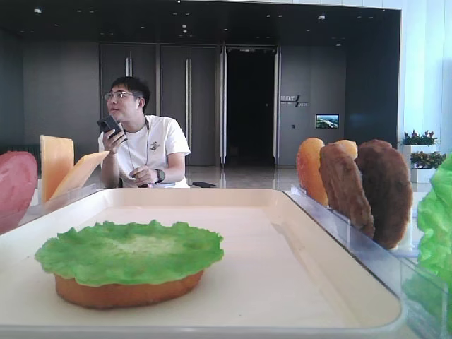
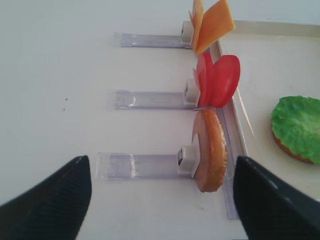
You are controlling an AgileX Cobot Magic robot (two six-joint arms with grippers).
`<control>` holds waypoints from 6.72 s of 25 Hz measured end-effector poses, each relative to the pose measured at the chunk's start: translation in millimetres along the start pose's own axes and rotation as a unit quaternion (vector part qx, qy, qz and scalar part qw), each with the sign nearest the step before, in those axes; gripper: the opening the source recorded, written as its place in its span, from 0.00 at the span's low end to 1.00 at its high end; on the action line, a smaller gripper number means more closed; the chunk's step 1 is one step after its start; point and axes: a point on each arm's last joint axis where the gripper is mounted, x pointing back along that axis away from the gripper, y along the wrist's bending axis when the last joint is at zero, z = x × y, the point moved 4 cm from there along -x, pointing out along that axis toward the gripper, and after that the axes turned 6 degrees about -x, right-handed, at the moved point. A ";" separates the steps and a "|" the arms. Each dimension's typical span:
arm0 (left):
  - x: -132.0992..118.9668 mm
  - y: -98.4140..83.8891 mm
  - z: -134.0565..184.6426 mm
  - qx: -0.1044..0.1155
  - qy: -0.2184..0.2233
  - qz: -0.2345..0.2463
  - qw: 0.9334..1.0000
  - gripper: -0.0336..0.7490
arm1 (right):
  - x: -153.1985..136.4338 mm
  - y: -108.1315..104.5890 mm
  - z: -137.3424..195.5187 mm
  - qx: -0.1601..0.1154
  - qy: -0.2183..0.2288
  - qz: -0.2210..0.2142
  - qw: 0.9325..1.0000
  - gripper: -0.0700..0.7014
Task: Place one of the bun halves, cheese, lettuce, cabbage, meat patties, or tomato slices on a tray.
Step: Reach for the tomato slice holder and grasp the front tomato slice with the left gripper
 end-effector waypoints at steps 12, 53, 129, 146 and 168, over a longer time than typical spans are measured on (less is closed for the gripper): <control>0.0 0.0 0.0 0.000 0.000 0.000 1.000 0.93 | 0.0 0.0 0.0 0.000 0.000 0.000 1.000 0.79; 16.4 3.0 -19.8 -0.024 0.062 -0.002 0.998 0.93 | 0.0 0.0 0.0 0.000 0.000 0.000 1.000 0.79; -246.0 41.9 -106.8 0.021 0.439 -0.035 0.898 0.93 | 0.0 0.0 0.0 0.000 0.000 0.000 1.000 0.79; -234.0 -80.6 -105.8 0.006 0.425 -0.009 0.905 0.93 | 0.0 0.0 0.0 0.000 0.000 0.000 1.000 0.79; -230.7 -99.1 -104.9 0.048 0.418 -0.010 0.907 0.93 | 0.0 0.0 0.0 0.000 0.000 0.000 1.000 0.79</control>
